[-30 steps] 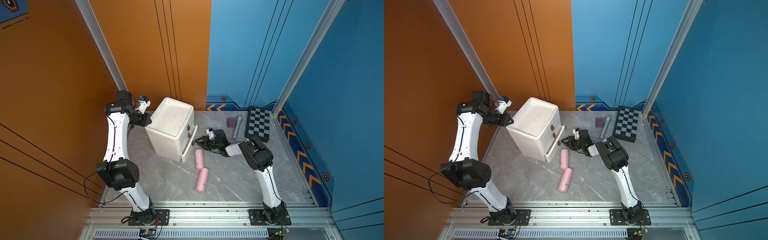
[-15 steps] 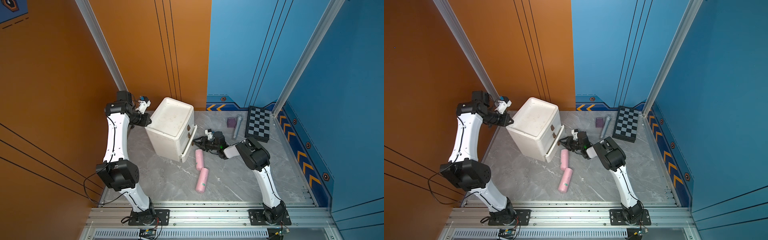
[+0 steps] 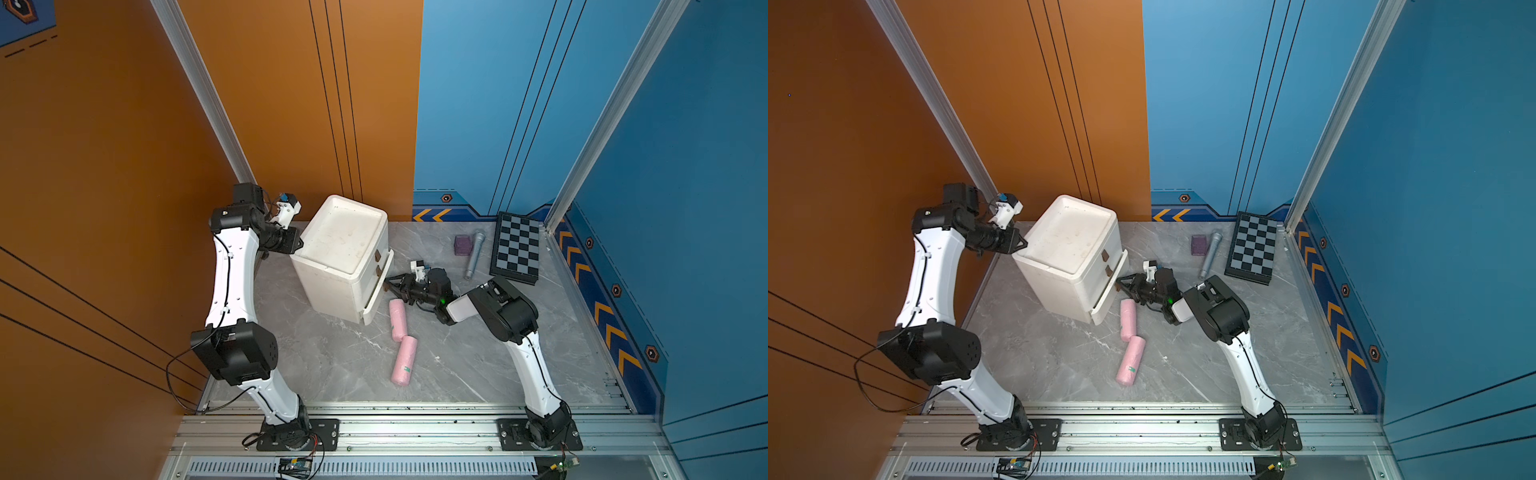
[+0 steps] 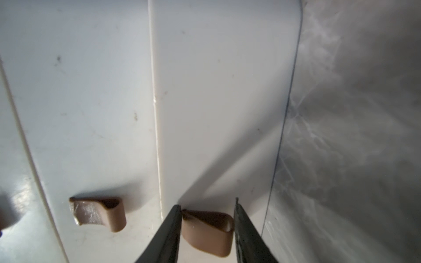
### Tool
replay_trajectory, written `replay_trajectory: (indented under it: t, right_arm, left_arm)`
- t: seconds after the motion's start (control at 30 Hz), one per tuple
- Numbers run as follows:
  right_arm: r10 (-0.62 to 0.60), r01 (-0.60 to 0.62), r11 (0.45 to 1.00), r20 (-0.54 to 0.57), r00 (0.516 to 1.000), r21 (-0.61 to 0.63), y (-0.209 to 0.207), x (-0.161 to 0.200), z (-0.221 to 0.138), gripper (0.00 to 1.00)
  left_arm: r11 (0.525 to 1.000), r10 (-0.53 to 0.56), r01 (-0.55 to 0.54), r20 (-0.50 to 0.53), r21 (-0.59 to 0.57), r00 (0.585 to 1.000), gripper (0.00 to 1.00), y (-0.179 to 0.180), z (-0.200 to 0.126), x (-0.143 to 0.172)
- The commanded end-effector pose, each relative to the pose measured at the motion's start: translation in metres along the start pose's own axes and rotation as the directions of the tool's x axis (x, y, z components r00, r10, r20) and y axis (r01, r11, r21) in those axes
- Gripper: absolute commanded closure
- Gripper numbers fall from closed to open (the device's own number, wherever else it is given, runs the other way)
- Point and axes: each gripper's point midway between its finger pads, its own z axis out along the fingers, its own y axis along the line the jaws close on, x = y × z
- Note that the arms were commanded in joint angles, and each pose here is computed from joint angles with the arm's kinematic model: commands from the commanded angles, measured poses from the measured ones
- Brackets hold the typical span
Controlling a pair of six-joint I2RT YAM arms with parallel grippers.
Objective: Sort the rolls of trash bags by color and place them into the drawer
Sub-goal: Open the drawer in the storage box.
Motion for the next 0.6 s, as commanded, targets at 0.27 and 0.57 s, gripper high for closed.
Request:
replay_trajectory:
  t: [0.27, 0.57]
  right_arm:
    - [0.009, -0.007, 0.998, 0.023, 1.000, -0.057, 0.008, 0.013, -0.009, 0.66]
    - [0.041, -0.035, 0.995, 0.059, 0.997, -0.096, 0.003, 0.004, -0.004, 0.66]
  left_arm:
    - [0.988, -0.031, 0.047, -0.107, 0.147, 0.994, 1.00, -0.040, 0.001, 0.031]
    - [0.989, -0.026, 0.041, -0.103, 0.142, 0.994, 1.00, -0.042, -0.001, 0.031]
